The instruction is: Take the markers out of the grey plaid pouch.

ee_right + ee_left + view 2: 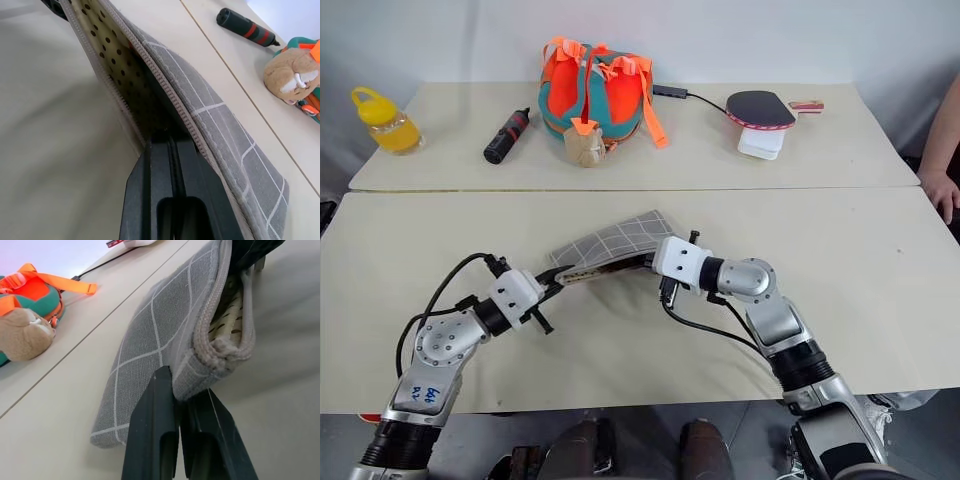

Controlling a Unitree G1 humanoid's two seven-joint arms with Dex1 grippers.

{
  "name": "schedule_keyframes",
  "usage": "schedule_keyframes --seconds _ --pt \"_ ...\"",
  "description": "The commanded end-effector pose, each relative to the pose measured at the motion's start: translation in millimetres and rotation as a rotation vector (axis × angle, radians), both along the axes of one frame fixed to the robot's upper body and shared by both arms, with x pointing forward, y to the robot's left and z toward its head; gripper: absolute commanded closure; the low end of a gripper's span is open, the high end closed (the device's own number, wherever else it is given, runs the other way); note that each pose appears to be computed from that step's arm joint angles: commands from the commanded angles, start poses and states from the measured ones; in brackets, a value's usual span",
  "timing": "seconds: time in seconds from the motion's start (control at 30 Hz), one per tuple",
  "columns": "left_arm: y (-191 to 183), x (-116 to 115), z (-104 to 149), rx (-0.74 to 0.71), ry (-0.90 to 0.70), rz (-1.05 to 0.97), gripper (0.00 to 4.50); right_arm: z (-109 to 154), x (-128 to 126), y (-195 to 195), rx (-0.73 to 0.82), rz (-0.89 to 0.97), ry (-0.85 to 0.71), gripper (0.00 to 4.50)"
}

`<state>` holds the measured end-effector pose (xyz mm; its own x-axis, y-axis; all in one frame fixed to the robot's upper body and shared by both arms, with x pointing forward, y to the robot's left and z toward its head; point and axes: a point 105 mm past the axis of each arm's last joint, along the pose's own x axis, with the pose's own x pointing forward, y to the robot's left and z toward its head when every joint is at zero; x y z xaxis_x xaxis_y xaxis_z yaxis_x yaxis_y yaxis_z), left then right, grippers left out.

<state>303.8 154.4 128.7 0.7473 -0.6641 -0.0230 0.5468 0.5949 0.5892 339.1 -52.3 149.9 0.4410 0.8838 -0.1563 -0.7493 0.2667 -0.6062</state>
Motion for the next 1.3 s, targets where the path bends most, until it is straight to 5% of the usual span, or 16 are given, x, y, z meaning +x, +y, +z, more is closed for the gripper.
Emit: schedule_keyframes --seconds 0.03,0.23,0.4,0.73,0.83,1.23,1.3 --pt "-11 -4 10 0.013 -0.049 -0.034 4.5 23 -1 4 0.085 0.015 -0.034 4.48" --pt "-17 -5 8 0.02 -0.045 -0.056 4.5 30 3 6 0.118 -0.007 -0.028 4.48" --pt "-21 -4 15 0.001 -0.052 -0.064 4.5 7 6 -1 -0.162 0.004 -0.197 4.48" --pt "-26 -1 33 -0.075 -0.052 -0.07 4.5 2 18 -9 -0.313 -0.031 -0.343 4.48" --pt "-28 -2 32 -0.091 -0.031 -0.08 4.5 3 17 -7 -0.302 -0.03 -0.335 3.94" --pt "-34 -6 30 -0.184 0.072 -0.122 4.5 9 21 -8 -0.293 -0.054 -0.358 0.04" --pt "-35 -6 31 -0.201 0.095 -0.129 4.5 15 21 -6 -0.247 -0.06 -0.329 0.04"
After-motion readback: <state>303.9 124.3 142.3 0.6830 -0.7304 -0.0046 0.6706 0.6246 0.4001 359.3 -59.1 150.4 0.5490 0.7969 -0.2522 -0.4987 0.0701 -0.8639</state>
